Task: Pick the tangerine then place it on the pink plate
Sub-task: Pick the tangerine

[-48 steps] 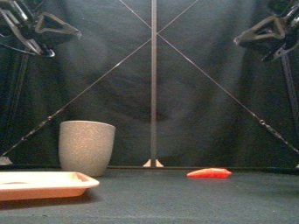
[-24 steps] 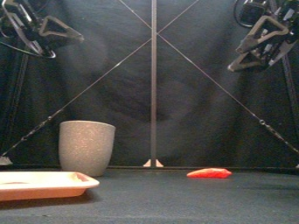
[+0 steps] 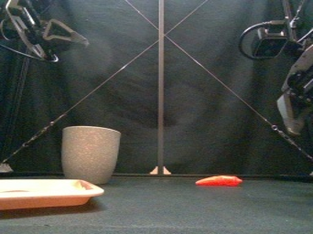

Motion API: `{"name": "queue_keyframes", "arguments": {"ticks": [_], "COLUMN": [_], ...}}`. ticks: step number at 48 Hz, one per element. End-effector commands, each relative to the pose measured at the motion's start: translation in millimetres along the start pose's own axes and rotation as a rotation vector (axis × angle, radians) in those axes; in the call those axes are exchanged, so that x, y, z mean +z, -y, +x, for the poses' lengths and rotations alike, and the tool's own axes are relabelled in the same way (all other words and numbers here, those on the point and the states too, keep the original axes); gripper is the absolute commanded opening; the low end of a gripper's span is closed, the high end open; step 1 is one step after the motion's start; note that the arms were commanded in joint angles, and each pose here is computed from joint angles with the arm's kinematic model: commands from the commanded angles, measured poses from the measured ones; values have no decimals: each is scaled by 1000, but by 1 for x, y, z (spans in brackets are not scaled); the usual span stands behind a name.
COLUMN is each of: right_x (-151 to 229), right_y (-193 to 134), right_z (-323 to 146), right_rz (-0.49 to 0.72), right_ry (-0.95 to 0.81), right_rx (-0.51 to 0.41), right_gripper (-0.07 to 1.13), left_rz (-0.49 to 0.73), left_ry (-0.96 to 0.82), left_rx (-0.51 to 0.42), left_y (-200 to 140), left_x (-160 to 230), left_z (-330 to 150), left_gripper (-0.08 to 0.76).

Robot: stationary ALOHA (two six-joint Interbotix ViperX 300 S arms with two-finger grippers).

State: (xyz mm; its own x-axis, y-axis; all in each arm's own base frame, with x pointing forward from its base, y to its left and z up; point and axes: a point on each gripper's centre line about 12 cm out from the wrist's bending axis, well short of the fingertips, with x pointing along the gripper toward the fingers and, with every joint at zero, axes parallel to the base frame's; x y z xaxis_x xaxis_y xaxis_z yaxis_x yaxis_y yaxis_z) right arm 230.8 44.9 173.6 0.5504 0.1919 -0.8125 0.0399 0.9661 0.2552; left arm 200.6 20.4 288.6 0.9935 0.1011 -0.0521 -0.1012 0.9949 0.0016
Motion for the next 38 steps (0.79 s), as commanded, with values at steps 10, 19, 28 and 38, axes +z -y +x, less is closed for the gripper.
{"name": "queue_keyframes", "arguments": {"ticks": [10, 19, 28, 38], "right_x": [-2, -4, 1, -4], "right_y": [-3, -8, -13, -13], "right_z": [29, 46, 57, 63], "right_rz": [67, 57, 35, 34], "right_ry": [-219, -270, -259, -270], "right_rx": [-31, -56, -94, -151], "right_gripper": [997, 992, 979, 902], "left_rz": [0, 0, 3, 3], "left_ry": [20, 14, 9, 5], "left_rx": [3, 3, 3, 3], "left_y": [-1, -1, -1, -1], "left_x": [7, 4, 2, 0], "left_z": [1, 1, 1, 1], "left_gripper": [68, 68, 68, 68]}}
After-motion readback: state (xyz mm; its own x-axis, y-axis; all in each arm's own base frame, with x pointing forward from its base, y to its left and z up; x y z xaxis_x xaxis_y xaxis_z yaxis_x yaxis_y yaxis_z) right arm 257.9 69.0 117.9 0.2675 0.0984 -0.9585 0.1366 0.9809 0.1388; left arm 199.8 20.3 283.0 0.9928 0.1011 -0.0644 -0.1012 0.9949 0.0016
